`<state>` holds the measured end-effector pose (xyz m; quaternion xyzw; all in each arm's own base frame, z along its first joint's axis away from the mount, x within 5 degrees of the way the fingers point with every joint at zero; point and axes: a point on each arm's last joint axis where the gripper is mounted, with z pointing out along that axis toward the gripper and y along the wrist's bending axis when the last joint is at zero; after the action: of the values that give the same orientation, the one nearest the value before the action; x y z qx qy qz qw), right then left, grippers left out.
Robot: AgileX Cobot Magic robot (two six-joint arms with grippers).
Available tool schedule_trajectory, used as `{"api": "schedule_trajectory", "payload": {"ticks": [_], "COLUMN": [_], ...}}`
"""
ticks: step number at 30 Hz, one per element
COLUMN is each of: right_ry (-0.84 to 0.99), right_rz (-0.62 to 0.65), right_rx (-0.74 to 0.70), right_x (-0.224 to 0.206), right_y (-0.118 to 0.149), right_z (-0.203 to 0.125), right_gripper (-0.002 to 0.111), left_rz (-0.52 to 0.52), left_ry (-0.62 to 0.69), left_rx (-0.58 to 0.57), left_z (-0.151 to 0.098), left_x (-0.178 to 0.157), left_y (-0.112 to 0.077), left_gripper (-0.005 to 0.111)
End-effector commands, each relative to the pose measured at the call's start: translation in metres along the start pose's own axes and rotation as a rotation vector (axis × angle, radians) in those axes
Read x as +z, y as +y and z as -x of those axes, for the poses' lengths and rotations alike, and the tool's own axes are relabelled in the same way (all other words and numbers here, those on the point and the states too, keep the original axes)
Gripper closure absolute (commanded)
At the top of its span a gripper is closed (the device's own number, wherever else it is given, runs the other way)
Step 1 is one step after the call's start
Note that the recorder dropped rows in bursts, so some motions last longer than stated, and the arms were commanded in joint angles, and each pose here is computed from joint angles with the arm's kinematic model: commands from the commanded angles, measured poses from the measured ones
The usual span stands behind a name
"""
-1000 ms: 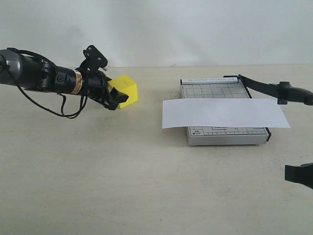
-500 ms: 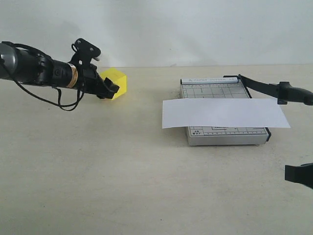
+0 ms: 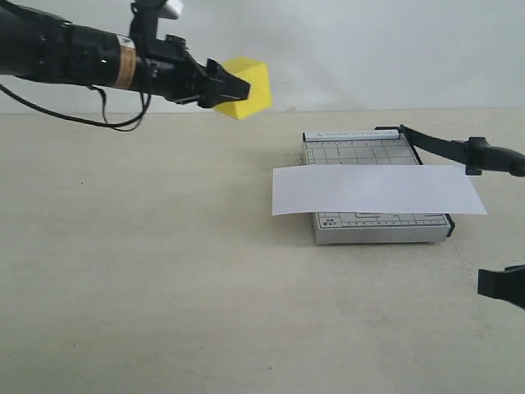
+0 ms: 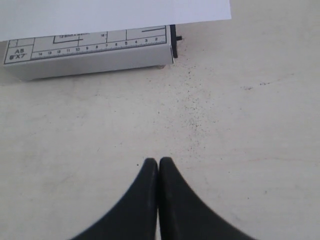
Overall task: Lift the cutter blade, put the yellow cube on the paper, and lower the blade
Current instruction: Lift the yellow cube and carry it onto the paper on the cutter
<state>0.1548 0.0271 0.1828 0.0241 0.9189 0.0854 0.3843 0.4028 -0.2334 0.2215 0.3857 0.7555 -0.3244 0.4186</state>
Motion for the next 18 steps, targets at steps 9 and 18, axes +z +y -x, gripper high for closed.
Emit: {"api": "schedule_trajectory", "payload": {"ticks": [9, 18], "right_ry": [-0.052, -0.052], "right_rz": [-0.001, -0.001], "right_rx": [-0.010, -0.010], "right_x": [0.000, 0.000], "right_y": [0.000, 0.000], "right_z": [0.004, 0.004], "right_gripper": [0.108, 0.108], "left_rz": [-0.120, -0.042], "left_ry": [-0.048, -0.058], "left_rx": [0.133, -0.274], "left_z": [0.027, 0.016], "left_x": [0.092, 0.127], "left_y": [-0.075, -0.055], "left_gripper": [0.102, 0.102]}}
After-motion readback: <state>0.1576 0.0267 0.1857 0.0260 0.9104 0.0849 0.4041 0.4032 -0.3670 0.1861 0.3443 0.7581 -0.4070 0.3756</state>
